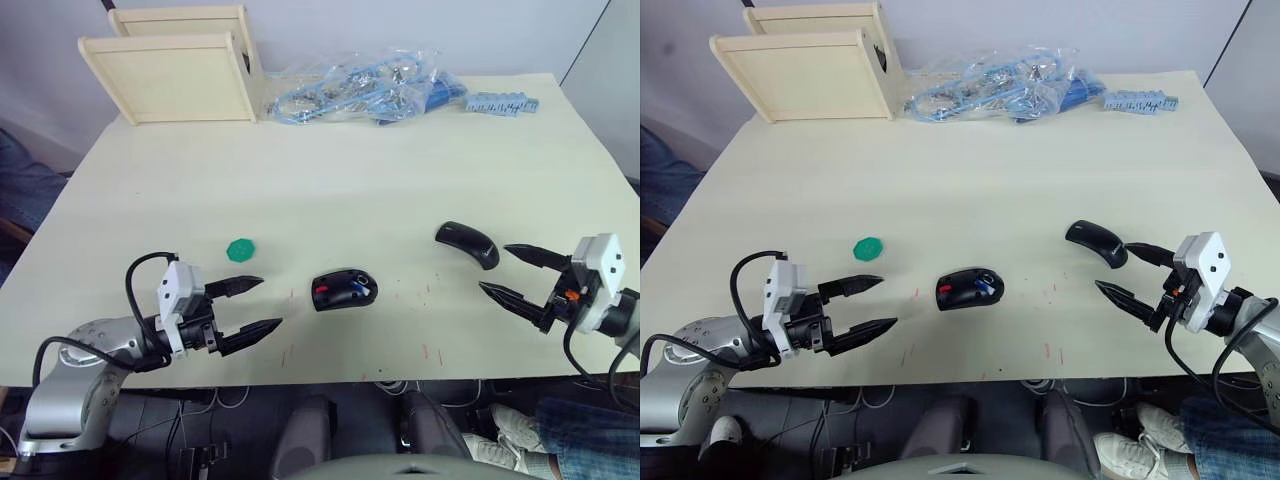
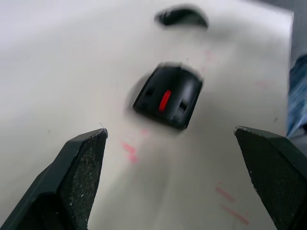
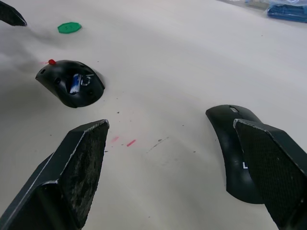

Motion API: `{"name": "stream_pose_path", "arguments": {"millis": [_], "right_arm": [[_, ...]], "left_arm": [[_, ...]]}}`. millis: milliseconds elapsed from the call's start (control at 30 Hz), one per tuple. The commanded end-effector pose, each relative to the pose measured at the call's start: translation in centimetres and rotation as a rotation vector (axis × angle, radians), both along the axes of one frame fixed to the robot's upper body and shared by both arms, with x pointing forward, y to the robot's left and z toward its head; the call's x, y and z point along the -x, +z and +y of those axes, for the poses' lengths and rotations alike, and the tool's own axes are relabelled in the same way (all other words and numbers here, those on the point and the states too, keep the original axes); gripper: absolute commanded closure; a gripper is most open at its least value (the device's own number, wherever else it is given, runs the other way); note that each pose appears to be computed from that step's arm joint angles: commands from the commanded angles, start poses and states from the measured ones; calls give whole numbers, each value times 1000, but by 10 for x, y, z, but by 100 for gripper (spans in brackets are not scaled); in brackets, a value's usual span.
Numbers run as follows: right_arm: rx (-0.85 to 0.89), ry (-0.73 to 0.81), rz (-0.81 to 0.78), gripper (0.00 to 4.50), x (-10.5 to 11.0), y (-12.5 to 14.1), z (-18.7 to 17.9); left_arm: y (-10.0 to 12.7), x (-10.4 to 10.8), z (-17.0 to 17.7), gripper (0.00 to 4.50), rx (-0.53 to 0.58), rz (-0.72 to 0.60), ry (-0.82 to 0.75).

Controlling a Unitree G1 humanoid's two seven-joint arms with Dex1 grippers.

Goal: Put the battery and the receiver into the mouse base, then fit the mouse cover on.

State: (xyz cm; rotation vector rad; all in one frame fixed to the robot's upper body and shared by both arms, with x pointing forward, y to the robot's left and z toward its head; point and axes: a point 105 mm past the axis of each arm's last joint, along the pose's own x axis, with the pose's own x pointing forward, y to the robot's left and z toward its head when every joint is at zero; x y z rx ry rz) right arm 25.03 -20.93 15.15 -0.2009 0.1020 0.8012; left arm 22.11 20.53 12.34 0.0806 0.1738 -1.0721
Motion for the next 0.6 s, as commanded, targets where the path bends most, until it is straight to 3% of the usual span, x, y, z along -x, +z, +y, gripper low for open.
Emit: {"name": "stream_pose_path", "arguments": {"millis": [33, 600], "right_arm": [[24, -72, -30, 11, -11, 5, -7], [60, -114, 116, 11, -75, -19, -10]], "left_arm": [[21, 10, -3, 0, 41, -61, -77], [36, 31, -11, 0, 98, -73, -112]]}}
